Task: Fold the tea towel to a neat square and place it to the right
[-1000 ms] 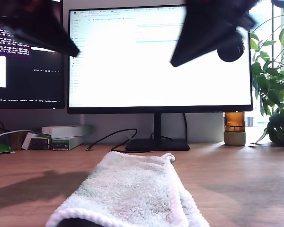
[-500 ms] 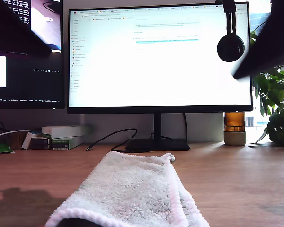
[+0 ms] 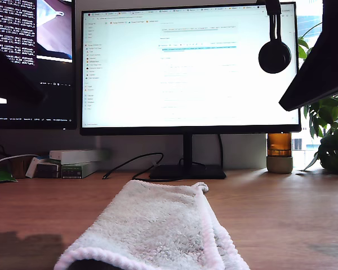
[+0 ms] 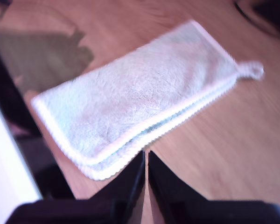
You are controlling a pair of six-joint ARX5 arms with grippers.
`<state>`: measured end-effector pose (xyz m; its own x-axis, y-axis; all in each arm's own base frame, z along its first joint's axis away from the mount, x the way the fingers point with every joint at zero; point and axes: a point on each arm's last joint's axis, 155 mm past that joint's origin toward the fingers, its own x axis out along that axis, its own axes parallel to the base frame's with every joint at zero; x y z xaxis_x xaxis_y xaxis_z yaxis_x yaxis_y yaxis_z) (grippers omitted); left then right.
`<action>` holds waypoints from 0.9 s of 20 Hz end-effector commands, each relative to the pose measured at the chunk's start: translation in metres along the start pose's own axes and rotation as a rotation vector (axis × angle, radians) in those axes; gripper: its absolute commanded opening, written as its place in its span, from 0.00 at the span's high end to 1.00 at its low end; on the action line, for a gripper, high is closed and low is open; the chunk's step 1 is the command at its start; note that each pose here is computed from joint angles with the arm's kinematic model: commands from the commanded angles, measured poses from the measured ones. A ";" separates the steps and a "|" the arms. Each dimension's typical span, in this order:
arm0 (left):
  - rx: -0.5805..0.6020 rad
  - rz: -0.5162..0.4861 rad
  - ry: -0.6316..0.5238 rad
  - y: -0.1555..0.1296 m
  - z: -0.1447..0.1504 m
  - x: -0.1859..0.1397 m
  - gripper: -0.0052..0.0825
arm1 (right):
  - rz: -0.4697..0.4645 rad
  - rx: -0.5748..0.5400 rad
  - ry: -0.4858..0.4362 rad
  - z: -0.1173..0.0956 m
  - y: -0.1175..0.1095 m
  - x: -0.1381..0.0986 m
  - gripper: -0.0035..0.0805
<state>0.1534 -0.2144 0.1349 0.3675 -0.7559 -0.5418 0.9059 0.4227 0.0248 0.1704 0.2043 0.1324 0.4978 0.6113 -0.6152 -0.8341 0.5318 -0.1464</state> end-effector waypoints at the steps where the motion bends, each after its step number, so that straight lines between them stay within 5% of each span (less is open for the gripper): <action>1: 0.092 -0.023 0.034 -0.005 -0.011 0.005 0.78 | 0.055 -0.161 0.021 -0.010 0.012 0.006 0.91; 3: 0.213 -0.048 0.088 -0.010 -0.024 0.009 0.53 | 0.098 -0.282 0.040 -0.015 0.020 0.010 0.68; 8: 0.470 -0.142 0.217 -0.022 -0.054 0.026 0.51 | 0.139 -0.617 0.116 -0.033 0.023 0.028 0.60; 11: 0.624 -0.191 0.274 -0.026 -0.069 0.033 0.51 | 0.144 -0.661 0.153 -0.040 0.021 0.034 0.53; 18: 0.958 -0.228 0.313 -0.019 -0.080 0.054 0.49 | 0.140 -0.659 0.146 -0.037 0.021 0.039 0.53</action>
<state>0.1399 -0.2239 0.0435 0.2211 -0.5508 -0.8048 0.7966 -0.3741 0.4748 0.1668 0.2189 0.0856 0.3881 0.5465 -0.7421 -0.8779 -0.0259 -0.4782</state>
